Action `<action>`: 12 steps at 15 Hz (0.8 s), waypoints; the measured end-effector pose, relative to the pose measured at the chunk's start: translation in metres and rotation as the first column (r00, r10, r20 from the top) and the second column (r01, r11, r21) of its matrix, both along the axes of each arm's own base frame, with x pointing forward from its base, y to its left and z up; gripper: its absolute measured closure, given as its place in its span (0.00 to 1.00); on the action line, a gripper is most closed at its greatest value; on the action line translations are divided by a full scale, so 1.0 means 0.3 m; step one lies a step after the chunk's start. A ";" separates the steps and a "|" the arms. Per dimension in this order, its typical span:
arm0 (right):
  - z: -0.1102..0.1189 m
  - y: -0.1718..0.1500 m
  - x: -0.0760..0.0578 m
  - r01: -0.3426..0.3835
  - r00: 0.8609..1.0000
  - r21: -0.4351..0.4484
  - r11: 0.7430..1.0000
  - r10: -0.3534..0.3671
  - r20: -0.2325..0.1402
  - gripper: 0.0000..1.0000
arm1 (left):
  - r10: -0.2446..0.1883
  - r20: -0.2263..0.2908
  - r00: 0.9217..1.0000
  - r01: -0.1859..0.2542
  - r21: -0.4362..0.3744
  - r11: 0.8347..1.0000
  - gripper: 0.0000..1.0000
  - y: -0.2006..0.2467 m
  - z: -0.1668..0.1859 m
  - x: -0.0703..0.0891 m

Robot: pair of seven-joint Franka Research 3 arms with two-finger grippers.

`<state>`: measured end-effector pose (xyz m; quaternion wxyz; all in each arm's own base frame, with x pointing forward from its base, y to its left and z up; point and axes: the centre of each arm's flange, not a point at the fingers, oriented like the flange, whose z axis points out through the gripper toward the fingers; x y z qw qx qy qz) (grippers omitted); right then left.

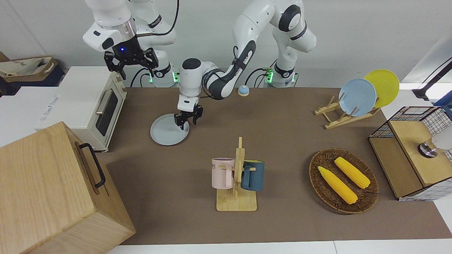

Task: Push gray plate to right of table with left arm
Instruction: 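Release the gray plate and lift the left gripper away from it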

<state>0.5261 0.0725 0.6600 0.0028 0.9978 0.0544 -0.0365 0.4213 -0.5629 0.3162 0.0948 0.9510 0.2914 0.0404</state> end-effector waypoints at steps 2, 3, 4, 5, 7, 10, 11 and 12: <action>0.000 0.000 0.000 0.000 1.000 0.000 1.000 0.000 0.000 0.01 | 0.017 0.002 1.000 -0.017 0.007 1.000 0.04 0.010 0.056 0.041; 0.000 0.000 0.000 0.000 1.000 0.000 1.000 0.000 0.000 0.01 | 0.026 0.009 1.000 -0.026 0.001 1.000 0.00 0.017 0.092 0.062; 0.000 0.000 0.000 0.000 1.000 0.000 1.000 0.000 0.000 0.01 | 0.035 0.016 0.999 -0.035 -0.004 0.999 0.00 0.029 0.122 0.080; 0.000 0.000 0.000 0.000 1.000 0.000 1.000 0.000 0.000 0.01 | 0.039 0.025 0.999 -0.039 -0.006 0.999 0.00 0.051 0.156 0.107; 0.000 0.000 0.000 0.000 1.000 0.000 1.000 0.000 0.000 0.01 | 0.029 0.027 0.999 -0.030 0.033 0.999 0.00 0.150 0.228 0.187; 0.000 0.000 0.000 0.000 1.000 0.000 1.000 0.000 0.000 0.01 | -0.014 -0.007 1.000 0.015 0.123 0.992 0.00 0.301 0.340 0.282; 0.000 0.000 0.000 0.000 1.000 0.000 1.000 0.000 0.000 0.01 | -0.030 -0.023 0.999 0.033 0.149 0.988 0.00 0.342 0.378 0.302; 0.000 0.000 0.000 0.000 1.000 0.000 1.000 0.000 0.000 0.01 | -0.047 -0.039 0.998 0.053 0.171 0.984 0.00 0.384 0.416 0.322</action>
